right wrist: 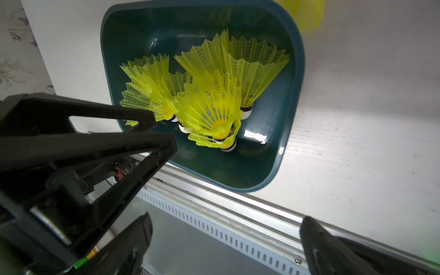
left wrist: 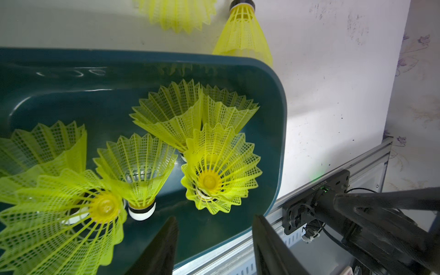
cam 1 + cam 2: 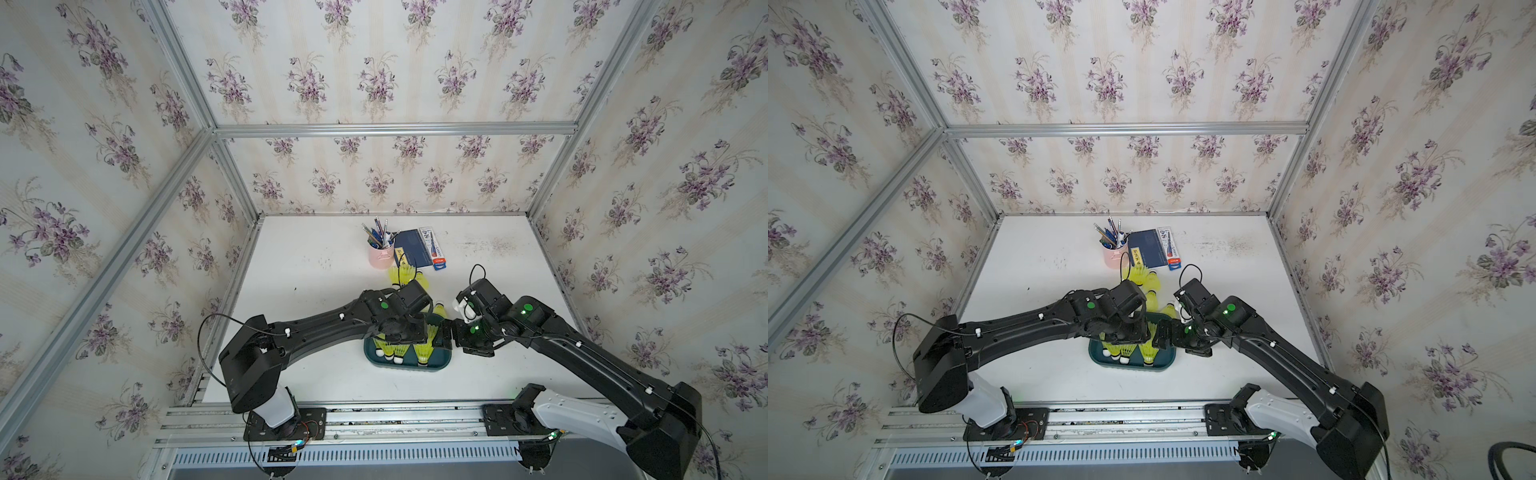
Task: Put the shuttlecocks into the storage box
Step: Place the shuttlecock in the storage box.
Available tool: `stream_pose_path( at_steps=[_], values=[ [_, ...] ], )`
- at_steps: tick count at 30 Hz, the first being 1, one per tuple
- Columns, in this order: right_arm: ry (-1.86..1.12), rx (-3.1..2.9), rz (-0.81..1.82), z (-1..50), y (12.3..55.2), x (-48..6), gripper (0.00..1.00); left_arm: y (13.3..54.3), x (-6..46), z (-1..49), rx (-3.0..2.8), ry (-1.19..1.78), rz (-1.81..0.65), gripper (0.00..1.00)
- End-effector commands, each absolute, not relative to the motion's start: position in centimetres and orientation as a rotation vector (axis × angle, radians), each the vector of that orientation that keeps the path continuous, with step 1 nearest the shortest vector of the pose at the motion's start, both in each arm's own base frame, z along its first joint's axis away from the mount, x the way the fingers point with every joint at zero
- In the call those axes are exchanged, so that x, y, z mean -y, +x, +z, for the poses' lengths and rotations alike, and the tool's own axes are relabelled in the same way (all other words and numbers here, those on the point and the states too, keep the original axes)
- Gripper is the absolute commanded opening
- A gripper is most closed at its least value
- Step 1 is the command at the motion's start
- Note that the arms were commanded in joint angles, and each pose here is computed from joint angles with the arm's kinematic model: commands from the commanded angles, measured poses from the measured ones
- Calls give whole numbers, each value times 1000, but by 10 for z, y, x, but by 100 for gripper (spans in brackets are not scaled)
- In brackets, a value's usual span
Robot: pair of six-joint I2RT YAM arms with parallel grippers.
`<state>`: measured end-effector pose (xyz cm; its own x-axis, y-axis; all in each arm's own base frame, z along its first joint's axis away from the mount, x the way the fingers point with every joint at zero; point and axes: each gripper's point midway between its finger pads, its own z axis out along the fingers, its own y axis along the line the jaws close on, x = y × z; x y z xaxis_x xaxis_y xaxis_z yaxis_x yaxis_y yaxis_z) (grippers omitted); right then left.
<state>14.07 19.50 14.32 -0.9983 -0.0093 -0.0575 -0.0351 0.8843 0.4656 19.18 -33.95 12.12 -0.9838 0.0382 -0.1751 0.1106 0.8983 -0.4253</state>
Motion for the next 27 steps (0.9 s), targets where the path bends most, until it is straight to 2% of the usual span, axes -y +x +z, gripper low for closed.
stream_pose_path(
  at_steps=[1, 9, 15, 19, 27],
  values=[
    [-27, -2985, 716, 144, 145, -193, 100, 192, 331, 124, -2905, 109, -614, 59],
    [15, -2961, 693, 147, 152, -192, 99, 195, 330, 133, -2871, 128, -616, 79],
    [43, -2941, 660, 151, 158, -190, 97, 198, 325, 142, -2847, 145, -589, 90],
    [60, -2917, 640, 156, 166, -191, 96, 201, 320, 150, -2831, 158, -574, 94],
    [105, -2860, 592, 168, 188, -193, 91, 213, 304, 163, -2805, 149, -564, 94]
  ],
)
